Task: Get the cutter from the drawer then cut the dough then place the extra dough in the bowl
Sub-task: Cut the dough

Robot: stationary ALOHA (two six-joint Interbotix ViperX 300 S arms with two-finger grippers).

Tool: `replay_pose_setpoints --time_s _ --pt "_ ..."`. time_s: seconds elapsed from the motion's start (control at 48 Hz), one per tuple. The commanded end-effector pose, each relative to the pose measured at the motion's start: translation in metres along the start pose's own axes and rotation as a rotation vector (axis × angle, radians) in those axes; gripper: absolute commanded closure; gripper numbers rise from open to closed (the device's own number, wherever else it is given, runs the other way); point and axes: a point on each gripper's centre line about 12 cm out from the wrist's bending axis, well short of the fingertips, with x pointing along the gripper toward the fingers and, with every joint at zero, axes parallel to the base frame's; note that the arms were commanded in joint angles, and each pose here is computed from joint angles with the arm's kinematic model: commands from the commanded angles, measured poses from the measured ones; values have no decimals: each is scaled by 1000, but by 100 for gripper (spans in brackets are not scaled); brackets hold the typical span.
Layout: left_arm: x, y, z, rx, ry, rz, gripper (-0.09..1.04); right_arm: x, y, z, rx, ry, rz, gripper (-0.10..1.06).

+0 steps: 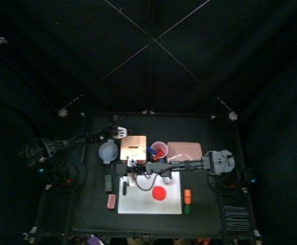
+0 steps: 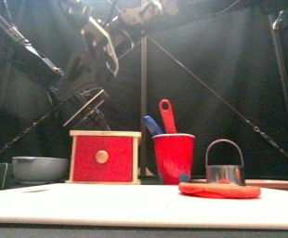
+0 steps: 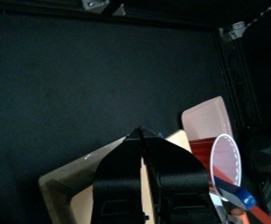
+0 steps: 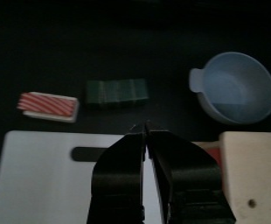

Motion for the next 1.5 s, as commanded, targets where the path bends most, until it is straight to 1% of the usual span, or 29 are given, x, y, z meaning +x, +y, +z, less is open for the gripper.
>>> replay_pose_setpoints --time_s 0.021,0.146,0.208,0.229,0.271,0.312,0.375,0.458,0.562,0.667,0.729,0.771,0.875,0.979,1.021,1.083,1.146,1.292,1.375,1.417,1.5 --pt "-25 -12 9 54 -57 -59 63 -50 8 2 75 -96 41 53" --pt "-51 -22 2 141 -86 -122 63 -86 22 -25 140 -96 86 52" --pt "-65 -29 -4 213 -104 -167 63 -104 27 -41 189 -89 108 52" --pt "-70 -33 -8 248 -106 -188 63 -109 28 -48 211 -80 116 52" --pt "-78 -40 -14 309 -114 -226 63 -116 28 -61 248 -63 125 52" --pt "-84 -46 -21 370 -116 -262 63 -123 29 -79 290 -36 131 52" --pt "-93 -56 -33 451 -128 -323 63 -133 29 -104 341 1 136 51" --pt "-100 -64 -53 529 -140 -401 62 -150 29 -128 399 4 143 46" --pt "-108 -76 -80 594 -140 -506 62 -172 29 -151 433 -9 152 39" --pt "-115 -86 -100 618 -151 -598 62 -185 27 -176 431 -4 143 30" --pt "-119 -94 -114 630 -146 -651 60 -185 21 -191 437 9 117 25" --pt "-119 -98 -121 638 -140 -676 58 -184 17 -196 436 11 100 22" --pt "-112 -105 -139 664 -116 -699 48 -177 4 -208 435 23 45 16" --pt "-95 -110 -155 683 -97 -694 33 -173 -10 -214 445 27 -8 16" --pt "-89 -111 -158 682 -96 -686 28 -172 -14 -214 441 24 -20 16" --pt "-80 -113 -163 679 -99 -681 21 -171 -15 -210 432 12 -23 16" --pt "-73 -117 -167 684 -100 -681 17 -169 -16 -207 434 5 -25 16" --pt "-59 -122 -176 699 -83 -669 16 -163 -13 -204 446 12 -18 16" --pt "-53 -123 -178 702 -81 -661 16 -158 -13 -201 449 20 -17 16" --pt "-51 -124 -179 702 -82 -659 16 -155 -11 -200 446 25 -11 16" --pt "-50 -124 -180 705 -78 -657 16 -149 -5 -196 453 37 5 16"
